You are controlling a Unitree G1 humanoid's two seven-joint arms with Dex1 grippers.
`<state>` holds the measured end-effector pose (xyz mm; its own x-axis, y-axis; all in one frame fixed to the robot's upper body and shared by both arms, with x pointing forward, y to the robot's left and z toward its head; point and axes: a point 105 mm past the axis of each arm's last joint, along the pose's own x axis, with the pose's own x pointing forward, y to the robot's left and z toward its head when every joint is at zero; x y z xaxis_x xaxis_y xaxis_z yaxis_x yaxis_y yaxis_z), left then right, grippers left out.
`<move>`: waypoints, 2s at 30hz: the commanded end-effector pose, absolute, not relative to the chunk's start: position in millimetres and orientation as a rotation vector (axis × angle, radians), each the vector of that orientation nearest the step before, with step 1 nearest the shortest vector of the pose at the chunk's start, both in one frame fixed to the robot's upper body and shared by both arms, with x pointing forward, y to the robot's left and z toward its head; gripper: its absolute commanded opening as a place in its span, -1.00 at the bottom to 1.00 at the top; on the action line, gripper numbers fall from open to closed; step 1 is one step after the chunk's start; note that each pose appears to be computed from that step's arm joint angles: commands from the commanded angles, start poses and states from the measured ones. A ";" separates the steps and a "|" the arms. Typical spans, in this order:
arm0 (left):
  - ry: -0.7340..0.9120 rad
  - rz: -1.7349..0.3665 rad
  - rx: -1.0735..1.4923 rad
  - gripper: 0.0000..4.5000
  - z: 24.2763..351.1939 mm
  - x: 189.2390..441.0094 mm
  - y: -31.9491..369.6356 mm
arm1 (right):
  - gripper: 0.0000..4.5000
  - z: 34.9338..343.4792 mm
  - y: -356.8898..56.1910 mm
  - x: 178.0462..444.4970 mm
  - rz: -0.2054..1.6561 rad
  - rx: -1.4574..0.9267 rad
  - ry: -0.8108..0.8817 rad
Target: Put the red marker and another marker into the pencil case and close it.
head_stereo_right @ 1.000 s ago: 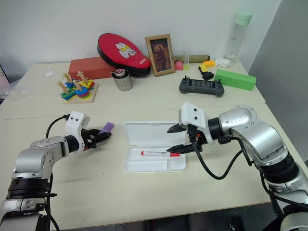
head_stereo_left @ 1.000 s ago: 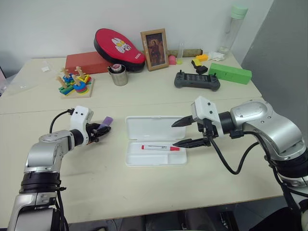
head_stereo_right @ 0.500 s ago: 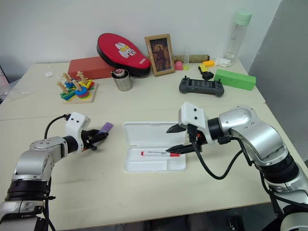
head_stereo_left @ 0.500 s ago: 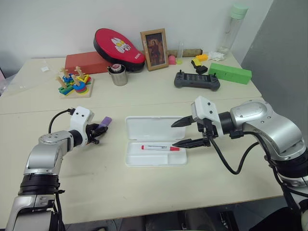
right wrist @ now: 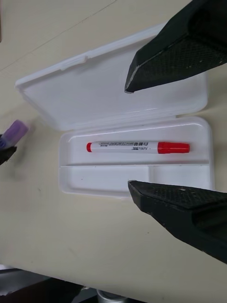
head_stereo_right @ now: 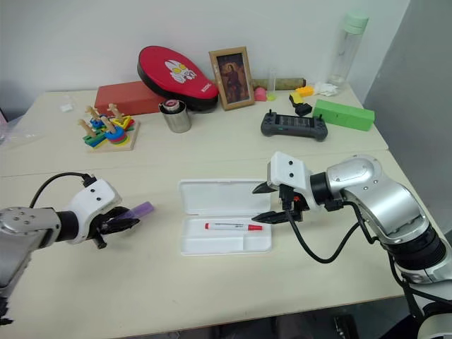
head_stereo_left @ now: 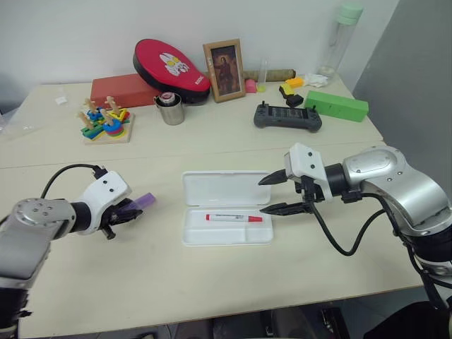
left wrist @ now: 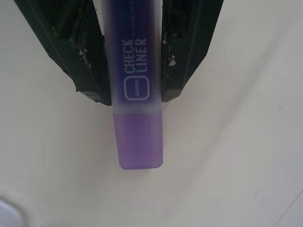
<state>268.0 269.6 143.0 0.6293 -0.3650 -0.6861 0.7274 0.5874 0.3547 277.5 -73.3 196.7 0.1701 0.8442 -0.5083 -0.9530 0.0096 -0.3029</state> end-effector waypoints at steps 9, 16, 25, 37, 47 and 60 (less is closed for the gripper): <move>0.447 -1.096 0.775 -0.46 182.2 232.2 196.3 | 0.38 196.7 -84.5 277.6 1.398 -0.730 0.205; 0.371 -1.219 0.787 -0.46 164.8 238.5 165.9 | 0.38 196.5 -82.8 278.1 1.392 -0.724 0.203; 0.322 -1.311 0.764 -0.46 144.9 248.8 129.0 | 0.38 195.7 -80.8 278.1 1.396 -0.725 0.201; 0.339 -1.354 0.772 -0.46 128.8 252.9 116.4 | 0.38 195.9 -80.1 277.2 1.394 -0.719 0.199; 0.304 -1.361 0.775 -0.02 126.1 257.4 108.2 | 0.38 196.8 -79.2 276.7 1.393 -0.712 0.196; 0.273 -1.347 0.756 0.99 141.8 256.5 112.2 | 0.38 198.4 -82.7 280.4 1.366 -0.706 0.199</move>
